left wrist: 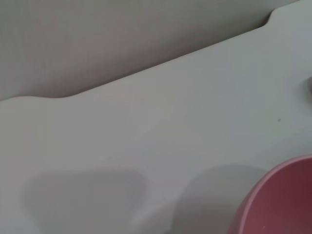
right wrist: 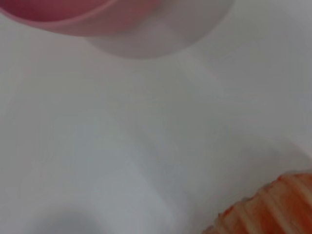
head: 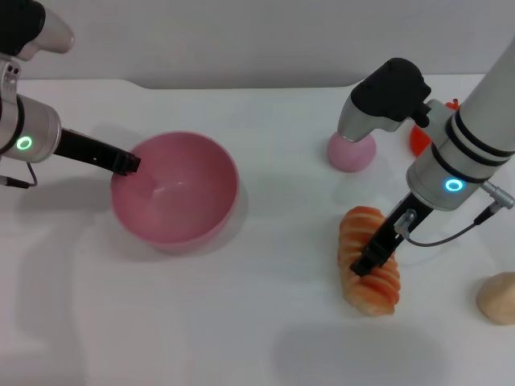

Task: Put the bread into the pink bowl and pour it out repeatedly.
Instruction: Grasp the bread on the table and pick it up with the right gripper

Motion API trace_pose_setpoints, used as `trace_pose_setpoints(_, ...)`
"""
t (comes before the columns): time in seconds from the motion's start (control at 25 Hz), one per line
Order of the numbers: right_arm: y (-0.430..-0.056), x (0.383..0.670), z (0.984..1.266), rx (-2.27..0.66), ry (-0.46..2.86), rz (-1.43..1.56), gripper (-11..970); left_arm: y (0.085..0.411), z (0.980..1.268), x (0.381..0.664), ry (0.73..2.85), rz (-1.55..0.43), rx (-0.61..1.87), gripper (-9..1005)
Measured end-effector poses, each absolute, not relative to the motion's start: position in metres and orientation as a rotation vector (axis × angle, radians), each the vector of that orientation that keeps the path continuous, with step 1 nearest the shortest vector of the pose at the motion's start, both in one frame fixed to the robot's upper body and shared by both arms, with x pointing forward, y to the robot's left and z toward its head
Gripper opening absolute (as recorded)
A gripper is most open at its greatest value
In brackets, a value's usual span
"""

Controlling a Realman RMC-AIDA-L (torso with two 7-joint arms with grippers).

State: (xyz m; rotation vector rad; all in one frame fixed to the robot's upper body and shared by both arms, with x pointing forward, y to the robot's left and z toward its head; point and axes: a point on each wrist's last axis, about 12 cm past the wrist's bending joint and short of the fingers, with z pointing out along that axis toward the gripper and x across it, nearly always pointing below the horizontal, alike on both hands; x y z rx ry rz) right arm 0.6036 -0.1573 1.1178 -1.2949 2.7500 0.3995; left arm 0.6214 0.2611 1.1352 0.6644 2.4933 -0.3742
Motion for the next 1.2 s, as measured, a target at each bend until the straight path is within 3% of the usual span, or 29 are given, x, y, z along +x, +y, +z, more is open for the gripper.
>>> trace_pose_setpoints(1.2,-0.1582,0.603,1.1169,-1.295,2.752,0.401,120,0.2614,1.1347,0.6208,2.496,-0.376,0.664,46)
